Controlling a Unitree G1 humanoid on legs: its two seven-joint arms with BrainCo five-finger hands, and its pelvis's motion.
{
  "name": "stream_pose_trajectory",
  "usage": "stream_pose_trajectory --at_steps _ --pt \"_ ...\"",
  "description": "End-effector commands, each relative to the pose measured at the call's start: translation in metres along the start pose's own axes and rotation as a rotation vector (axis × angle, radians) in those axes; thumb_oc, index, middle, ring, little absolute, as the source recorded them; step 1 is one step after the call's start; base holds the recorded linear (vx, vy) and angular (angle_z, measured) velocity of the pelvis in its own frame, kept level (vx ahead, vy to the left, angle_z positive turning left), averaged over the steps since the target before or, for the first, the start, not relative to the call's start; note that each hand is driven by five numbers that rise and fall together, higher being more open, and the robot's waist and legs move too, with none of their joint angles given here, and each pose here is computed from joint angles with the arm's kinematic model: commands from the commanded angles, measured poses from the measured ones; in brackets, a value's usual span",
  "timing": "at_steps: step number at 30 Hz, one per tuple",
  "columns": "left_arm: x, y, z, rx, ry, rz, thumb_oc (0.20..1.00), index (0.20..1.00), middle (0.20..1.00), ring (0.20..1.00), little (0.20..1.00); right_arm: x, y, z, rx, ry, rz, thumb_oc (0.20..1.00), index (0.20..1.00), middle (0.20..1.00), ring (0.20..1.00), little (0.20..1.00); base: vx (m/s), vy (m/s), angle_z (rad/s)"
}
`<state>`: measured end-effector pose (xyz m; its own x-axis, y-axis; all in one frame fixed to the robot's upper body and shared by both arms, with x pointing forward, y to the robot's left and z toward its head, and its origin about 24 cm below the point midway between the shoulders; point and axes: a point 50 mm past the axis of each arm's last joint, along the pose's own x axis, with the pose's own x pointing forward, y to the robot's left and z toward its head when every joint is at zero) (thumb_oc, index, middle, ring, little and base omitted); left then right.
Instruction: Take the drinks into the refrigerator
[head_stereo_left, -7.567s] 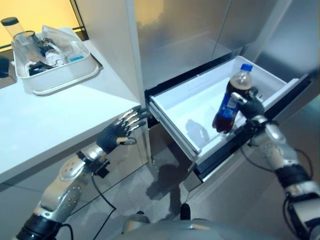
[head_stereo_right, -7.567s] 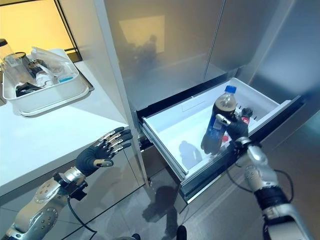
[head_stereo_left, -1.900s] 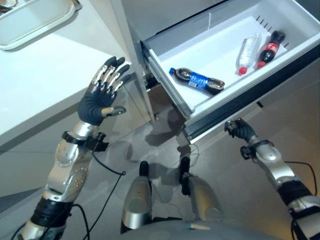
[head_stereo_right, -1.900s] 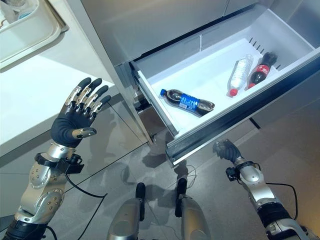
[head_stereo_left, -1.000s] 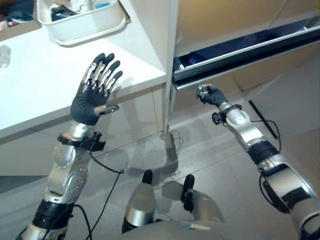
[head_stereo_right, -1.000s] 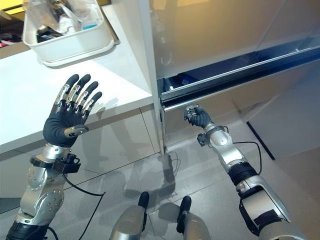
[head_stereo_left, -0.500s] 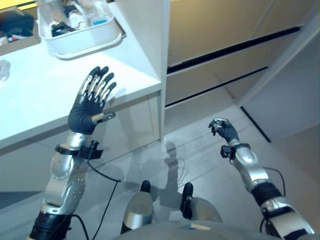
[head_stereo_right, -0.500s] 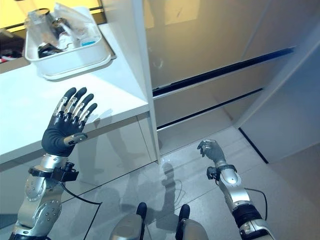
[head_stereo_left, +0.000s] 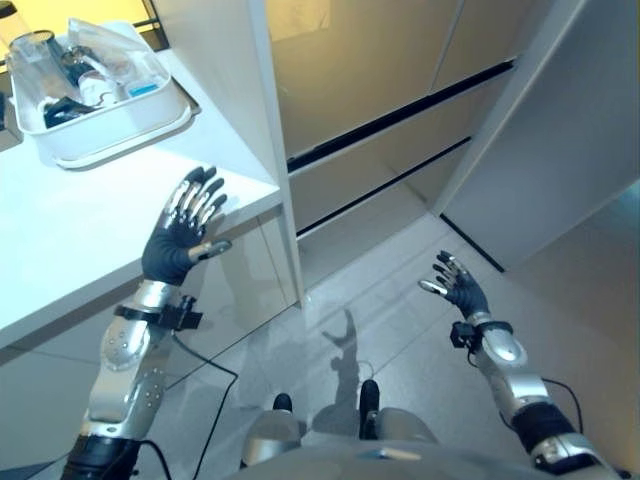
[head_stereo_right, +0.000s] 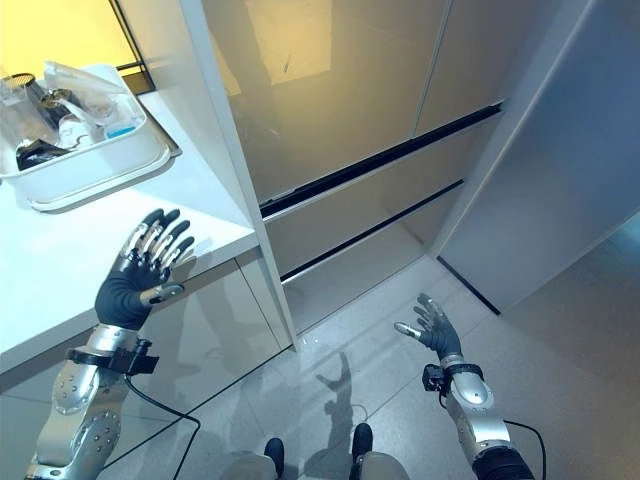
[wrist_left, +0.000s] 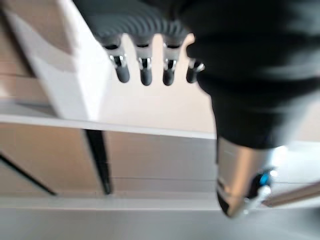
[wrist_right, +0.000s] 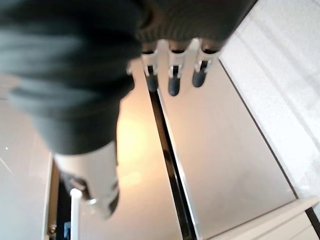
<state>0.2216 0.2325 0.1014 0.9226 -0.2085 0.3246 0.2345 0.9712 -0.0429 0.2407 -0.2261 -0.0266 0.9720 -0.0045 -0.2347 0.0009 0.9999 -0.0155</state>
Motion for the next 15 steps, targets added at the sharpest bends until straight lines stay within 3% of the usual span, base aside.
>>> stream_pose_trajectory --at_steps 1,15 --pt "0.002 -0.015 0.005 -0.006 -0.044 -0.15 1.0 1.0 1.0 1.0 1.0 0.007 0.001 0.034 -0.008 -0.186 0.021 1.0 1.0 1.0 1.0 1.0 0.03 0.019 -0.17" --pt "-0.027 -0.018 -0.072 -0.054 0.418 -0.335 1.0 1.0 1.0 1.0 1.0 0.008 0.011 0.031 -0.018 -0.17 0.083 1.0 1.0 1.0 1.0 1.0 0.02 0.014 -0.08"
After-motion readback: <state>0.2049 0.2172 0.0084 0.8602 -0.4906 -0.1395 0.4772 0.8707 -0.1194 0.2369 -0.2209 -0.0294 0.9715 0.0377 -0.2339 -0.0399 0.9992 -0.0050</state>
